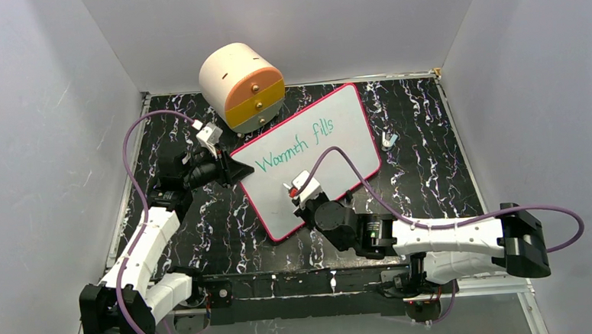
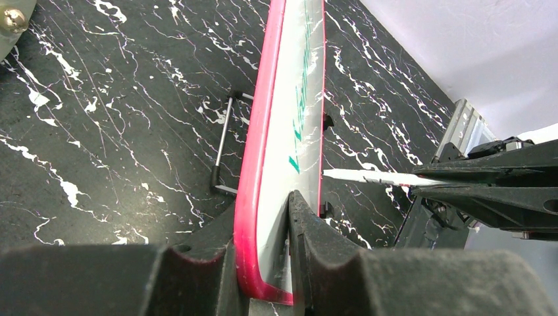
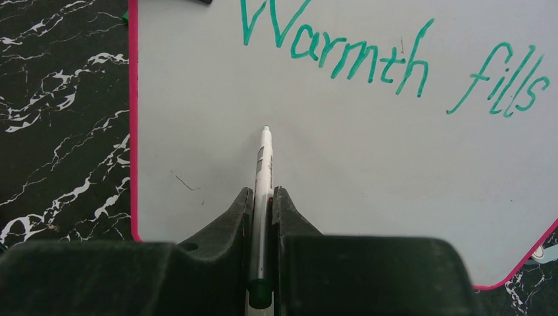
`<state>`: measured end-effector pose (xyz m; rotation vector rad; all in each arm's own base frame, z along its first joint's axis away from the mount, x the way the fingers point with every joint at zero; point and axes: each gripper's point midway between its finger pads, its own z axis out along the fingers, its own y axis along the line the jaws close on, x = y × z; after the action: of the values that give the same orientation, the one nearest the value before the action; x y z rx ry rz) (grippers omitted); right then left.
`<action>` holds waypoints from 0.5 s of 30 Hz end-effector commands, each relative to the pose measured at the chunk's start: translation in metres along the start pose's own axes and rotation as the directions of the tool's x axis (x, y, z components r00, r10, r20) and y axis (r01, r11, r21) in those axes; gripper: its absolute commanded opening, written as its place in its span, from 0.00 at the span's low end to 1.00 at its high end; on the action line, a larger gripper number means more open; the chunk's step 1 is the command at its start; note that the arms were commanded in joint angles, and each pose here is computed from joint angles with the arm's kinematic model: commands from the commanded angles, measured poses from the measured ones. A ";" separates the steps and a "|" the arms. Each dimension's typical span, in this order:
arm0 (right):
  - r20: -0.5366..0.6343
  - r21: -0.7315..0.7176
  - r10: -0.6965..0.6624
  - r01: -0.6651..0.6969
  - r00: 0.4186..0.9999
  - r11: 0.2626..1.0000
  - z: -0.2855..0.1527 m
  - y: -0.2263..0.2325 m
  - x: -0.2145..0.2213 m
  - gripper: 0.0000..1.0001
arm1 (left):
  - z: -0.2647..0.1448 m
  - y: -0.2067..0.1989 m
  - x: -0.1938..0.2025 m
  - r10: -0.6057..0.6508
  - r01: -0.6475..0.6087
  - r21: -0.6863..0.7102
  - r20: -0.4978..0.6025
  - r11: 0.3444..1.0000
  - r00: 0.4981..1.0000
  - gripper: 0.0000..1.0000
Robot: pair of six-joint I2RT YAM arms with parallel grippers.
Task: Write a sentence on the whiteboard
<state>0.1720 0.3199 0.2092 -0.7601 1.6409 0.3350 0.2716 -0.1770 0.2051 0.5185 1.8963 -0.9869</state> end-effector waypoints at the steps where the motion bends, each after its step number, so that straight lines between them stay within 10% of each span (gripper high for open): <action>1: 0.068 0.045 0.066 -0.069 0.996 0.997 0.002 -0.004 -0.031 0.00 | -0.004 0.037 0.067 -0.032 0.002 -0.159 -0.187 0.987 0.982 0.00; 15: 0.070 0.032 0.063 -0.065 0.996 0.997 0.007 0.001 -0.029 0.00 | -0.003 0.037 0.067 -0.034 0.004 -0.154 -0.190 0.988 0.981 0.00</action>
<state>0.1748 0.3213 0.2049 -0.7555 1.6473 0.3105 0.2717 -0.1769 0.2050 0.5176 1.8970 -0.9865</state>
